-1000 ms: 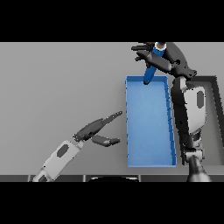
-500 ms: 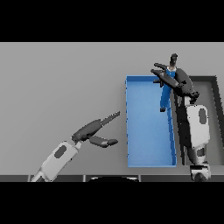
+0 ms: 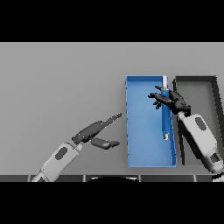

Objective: Pick up the blue pipe and place it into the blue bin.

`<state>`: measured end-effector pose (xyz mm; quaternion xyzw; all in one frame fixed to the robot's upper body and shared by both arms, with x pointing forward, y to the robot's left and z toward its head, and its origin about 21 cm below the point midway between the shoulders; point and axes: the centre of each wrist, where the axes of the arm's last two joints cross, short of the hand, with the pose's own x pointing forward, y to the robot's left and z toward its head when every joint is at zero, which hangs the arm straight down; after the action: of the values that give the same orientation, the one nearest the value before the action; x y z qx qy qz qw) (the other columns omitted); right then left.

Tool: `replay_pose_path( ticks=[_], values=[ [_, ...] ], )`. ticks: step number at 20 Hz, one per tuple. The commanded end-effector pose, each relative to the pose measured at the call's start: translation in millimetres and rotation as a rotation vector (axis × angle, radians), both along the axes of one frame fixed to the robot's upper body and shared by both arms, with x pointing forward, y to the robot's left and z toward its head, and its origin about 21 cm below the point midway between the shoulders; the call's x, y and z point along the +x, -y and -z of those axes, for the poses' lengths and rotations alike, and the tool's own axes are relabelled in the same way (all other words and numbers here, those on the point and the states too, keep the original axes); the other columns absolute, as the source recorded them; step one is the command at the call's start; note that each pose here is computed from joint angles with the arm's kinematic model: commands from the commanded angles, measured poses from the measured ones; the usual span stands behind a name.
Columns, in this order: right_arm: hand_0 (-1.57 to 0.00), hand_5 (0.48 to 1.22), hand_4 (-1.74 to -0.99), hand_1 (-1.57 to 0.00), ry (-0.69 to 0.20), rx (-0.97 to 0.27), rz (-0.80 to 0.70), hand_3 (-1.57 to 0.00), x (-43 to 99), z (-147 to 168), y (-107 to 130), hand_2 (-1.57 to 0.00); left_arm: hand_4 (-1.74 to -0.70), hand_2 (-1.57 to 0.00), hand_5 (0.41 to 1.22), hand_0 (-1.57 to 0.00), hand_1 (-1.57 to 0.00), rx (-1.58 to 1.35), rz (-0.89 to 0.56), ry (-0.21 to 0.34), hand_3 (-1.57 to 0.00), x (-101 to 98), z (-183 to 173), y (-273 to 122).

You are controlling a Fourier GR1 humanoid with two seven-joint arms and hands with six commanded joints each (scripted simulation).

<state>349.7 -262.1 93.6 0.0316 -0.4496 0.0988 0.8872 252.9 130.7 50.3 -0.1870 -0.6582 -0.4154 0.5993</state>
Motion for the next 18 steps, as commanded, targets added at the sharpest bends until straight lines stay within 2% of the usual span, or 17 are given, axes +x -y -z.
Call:
replay_pose_path(
  ticks=[1, 3, 5, 7, 9, 13, 18],
  values=[
    [-0.94, 1.159, -1.404, -0.88, -0.042, 0.018, 0.001, -0.52, -0.7, 2, -1, -0.85, -0.83, 0.00, 0.476, 0.00, 0.00, 0.006, -0.005, 0.001, 0.00, 2.5, 0, 0],
    [-0.60, 1.182, -1.302, -0.57, -0.094, 0.010, -0.004, -0.33, -1.0, 0, -4, -0.55, -0.83, 0.00, 0.476, 0.00, 0.00, 0.007, -0.009, -0.003, 0.00, 0.3, 3, 0],
    [-0.38, 1.091, -1.234, -0.36, -0.071, -0.048, -0.105, -0.21, -3.7, -4, -9, -0.35, -0.83, 0.00, 0.477, 0.00, 0.00, 0.008, -0.013, -0.008, 0.00, 3.4, 2, 1],
    [-0.25, 1.002, -1.204, -0.23, -0.040, -0.157, -0.179, -0.13, -4.5, -10, -11, -0.22, -0.83, 0.00, 0.477, 0.00, 0.00, 0.003, -0.008, -0.006, 0.00, 3.5, 1, 3],
    [-0.16, 0.933, -1.196, -0.15, -0.040, -0.202, -0.208, -0.09, -5.8, -9, -13, -0.14, -0.83, 0.00, 0.473, 0.00, 0.00, -0.002, -0.003, -0.001, 0.00, 2.3, 1, -1],
    [-0.08, 0.838, -1.196, -0.06, -0.030, -0.222, -0.215, -0.03, -6.8, -9, -13, -0.06, -0.83, 0.00, 0.471, 0.00, 0.00, 0.000, -0.010, -0.007, 0.00, 1.5, 0, 2],
    [-0.03, 0.783, -1.176, -0.02, -0.022, -0.216, -0.212, -0.01, -7.2, -9, -13, -0.02, -0.83, 0.00, 0.470, 0.00, 0.00, -0.002, -0.006, 0.008, 0.00, -0.9, 1, 0]
  ],
)
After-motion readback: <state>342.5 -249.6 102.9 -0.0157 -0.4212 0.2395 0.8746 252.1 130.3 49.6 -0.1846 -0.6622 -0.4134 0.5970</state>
